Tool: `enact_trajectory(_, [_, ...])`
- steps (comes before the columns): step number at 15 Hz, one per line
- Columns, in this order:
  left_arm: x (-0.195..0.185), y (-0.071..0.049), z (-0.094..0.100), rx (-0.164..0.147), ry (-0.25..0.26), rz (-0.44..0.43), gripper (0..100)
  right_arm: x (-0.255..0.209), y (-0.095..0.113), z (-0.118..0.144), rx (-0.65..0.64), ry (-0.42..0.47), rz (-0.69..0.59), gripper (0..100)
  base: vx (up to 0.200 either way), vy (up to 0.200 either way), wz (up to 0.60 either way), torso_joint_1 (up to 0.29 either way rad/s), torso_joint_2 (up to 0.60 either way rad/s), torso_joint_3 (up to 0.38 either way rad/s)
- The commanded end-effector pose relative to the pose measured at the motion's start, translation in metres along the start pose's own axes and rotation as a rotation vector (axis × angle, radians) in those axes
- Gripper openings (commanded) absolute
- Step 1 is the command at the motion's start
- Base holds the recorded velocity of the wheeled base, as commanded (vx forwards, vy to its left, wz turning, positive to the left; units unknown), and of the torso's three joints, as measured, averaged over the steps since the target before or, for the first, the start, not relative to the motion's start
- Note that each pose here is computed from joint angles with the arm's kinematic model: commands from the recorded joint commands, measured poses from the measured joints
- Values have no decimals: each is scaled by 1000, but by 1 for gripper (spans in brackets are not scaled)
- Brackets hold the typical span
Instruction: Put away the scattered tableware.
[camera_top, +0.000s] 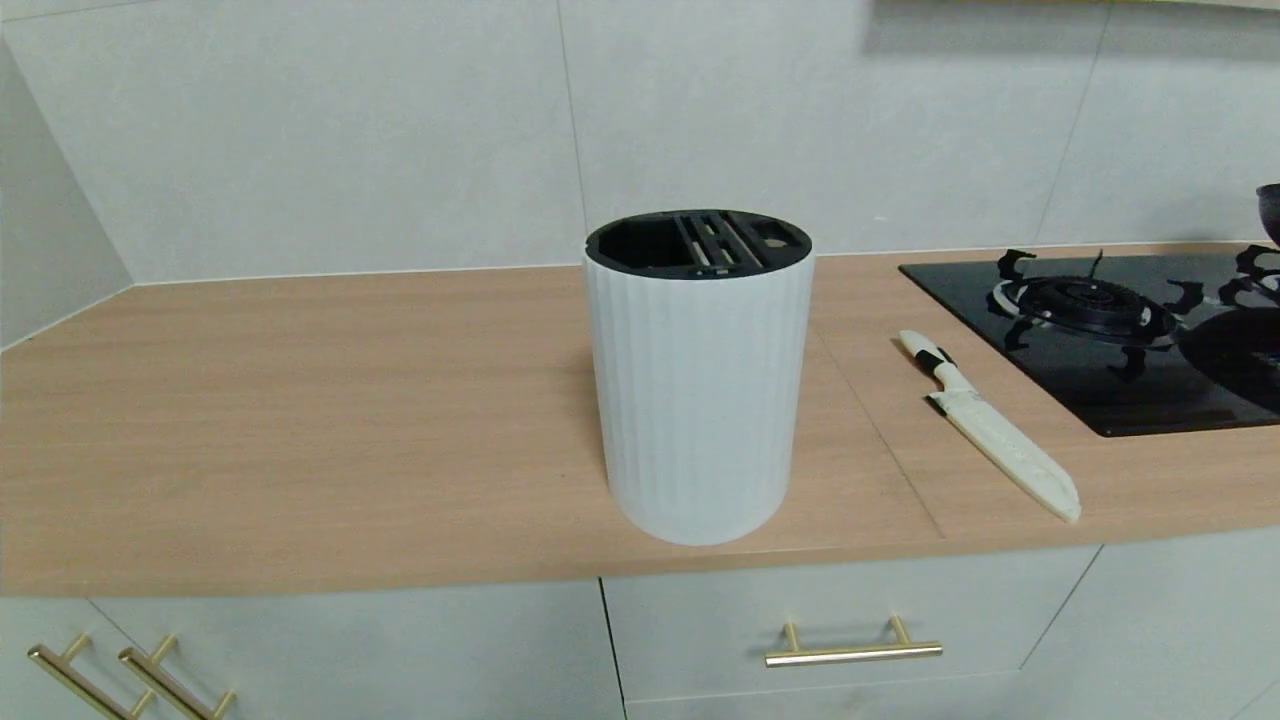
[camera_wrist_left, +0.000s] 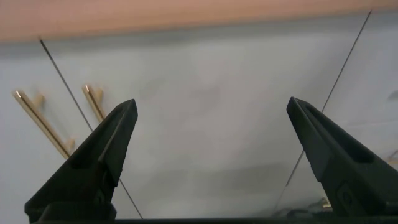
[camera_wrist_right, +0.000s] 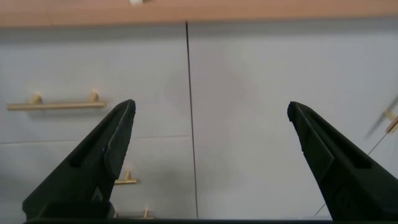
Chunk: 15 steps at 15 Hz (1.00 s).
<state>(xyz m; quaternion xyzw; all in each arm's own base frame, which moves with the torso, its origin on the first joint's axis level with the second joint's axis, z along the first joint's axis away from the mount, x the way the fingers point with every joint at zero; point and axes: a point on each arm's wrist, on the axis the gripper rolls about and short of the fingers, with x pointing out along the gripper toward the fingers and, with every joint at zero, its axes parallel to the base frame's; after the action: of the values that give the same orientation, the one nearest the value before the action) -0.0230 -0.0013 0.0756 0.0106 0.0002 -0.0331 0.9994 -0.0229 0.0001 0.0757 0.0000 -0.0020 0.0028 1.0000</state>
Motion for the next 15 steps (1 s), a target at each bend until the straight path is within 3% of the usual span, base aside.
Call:
enact_trajectory(1, [0,0,0,0,0,0,100,0,0,0,0,1,1,100,0,0,0,198,-476,-290])
enact_trajectory(15, [0,0,0,0,0,0,100,0,0,0,0,1,1,100,0,0,0,230,-519,-287])
